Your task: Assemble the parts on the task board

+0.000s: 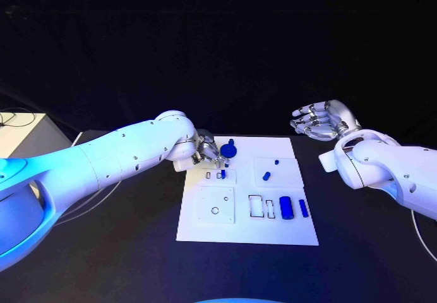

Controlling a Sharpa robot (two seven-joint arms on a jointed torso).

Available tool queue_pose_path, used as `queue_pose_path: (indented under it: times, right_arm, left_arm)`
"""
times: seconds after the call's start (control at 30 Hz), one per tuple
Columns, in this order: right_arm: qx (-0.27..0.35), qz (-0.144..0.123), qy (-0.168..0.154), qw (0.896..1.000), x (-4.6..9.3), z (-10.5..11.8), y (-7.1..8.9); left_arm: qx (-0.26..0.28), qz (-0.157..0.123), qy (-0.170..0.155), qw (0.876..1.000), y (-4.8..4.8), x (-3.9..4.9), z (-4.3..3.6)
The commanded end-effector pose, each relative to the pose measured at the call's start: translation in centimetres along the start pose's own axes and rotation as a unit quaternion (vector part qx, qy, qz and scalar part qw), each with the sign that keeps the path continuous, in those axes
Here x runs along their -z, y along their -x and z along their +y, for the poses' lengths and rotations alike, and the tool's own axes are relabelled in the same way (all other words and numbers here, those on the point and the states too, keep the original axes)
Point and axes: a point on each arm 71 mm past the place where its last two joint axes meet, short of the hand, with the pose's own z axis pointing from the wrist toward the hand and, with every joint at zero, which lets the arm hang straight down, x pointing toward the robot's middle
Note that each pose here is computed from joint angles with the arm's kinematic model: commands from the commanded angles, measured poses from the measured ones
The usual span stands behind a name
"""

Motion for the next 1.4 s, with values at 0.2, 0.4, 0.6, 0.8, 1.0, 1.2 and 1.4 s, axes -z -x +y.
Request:
queue_pose_path:
  times: [0.2,0.4,0.6,0.8,1.0,1.2,1.4]
  right_arm:
    - [0.006,-0.002,0.008,1.000,-0.1,0.1,0.0]
    - [0.011,0.001,0.010,1.000,-0.1,0.2,-0.1]
    - [0.012,0.002,0.010,1.000,-0.2,0.2,-0.2]
    - [0.012,0.004,0.011,1.000,-0.2,0.3,-0.3]
    - [0.012,0.005,0.011,1.000,-0.2,0.3,-0.4]
    - [0.012,0.007,0.011,1.000,-0.2,0.3,-0.5]
    - [0.012,0.010,0.012,1.000,-0.3,0.4,-0.6]
  left_arm:
    - [-0.010,0.026,0.002,1.000,-0.60,-0.21,-0.24]
    - [-0.017,0.030,0.007,0.999,-0.60,-0.30,0.00]
    - [-0.022,0.035,0.009,0.999,-0.78,-0.39,0.03]
    - [-0.028,0.038,0.012,0.999,-0.98,-0.49,0.08]
    - [-0.031,0.040,0.014,0.999,-1.21,-0.62,0.13]
    - [-0.033,0.044,0.015,0.998,-1.48,-0.77,0.17]
    - [-0.035,0.046,0.017,0.998,-1.67,-0.89,0.18]
